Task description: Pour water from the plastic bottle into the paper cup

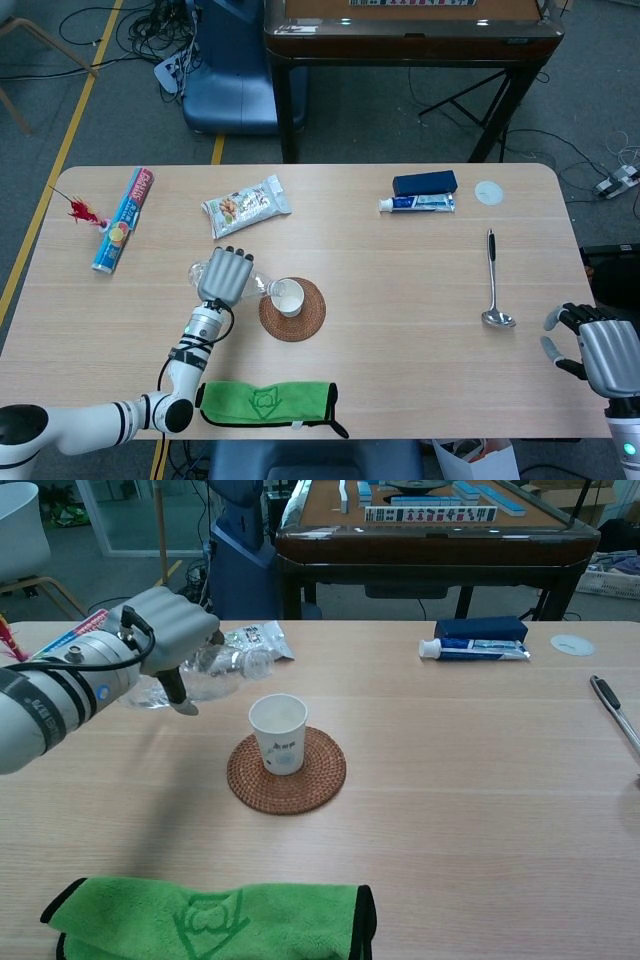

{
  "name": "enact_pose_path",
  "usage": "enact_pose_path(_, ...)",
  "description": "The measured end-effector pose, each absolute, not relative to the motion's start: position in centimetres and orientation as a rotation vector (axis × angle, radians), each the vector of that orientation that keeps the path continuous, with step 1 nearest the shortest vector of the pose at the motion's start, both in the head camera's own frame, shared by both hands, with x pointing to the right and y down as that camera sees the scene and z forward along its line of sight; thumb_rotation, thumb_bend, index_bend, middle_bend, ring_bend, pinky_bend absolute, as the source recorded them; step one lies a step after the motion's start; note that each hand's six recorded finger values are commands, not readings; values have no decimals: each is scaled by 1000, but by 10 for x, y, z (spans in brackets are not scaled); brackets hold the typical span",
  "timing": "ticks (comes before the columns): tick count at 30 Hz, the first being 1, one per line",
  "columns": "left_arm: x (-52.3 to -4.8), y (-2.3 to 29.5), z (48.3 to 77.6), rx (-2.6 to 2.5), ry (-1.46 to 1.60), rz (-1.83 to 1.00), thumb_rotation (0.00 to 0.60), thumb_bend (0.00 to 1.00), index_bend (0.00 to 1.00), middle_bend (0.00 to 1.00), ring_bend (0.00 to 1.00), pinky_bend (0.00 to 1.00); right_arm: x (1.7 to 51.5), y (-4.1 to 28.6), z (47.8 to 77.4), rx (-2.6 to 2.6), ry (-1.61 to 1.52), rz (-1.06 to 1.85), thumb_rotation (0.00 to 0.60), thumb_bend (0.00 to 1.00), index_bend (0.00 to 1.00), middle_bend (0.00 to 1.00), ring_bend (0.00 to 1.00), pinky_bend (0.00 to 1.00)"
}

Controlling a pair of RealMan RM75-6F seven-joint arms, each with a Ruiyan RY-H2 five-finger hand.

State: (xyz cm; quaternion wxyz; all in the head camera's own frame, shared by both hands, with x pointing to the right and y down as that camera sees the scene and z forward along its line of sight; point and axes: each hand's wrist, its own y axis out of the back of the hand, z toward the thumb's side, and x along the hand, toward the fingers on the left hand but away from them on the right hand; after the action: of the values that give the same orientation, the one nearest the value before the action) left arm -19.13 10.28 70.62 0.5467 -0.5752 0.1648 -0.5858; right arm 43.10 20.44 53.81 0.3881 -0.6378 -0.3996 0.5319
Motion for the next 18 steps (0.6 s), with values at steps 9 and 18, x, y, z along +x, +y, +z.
enact_pose_path(9, -195, 102, 709, -1264, 305, -1387, 600, 39, 680, 666, 577, 627, 431, 204, 539, -1623, -1017, 1354, 600, 300, 564, 492, 458, 526)
enact_pose_path(18, -197, 102, 714, -1209, 241, -1394, 600, 38, 681, 666, 577, 627, 432, 204, 539, -1625, -1019, 1357, 600, 300, 565, 493, 458, 526)
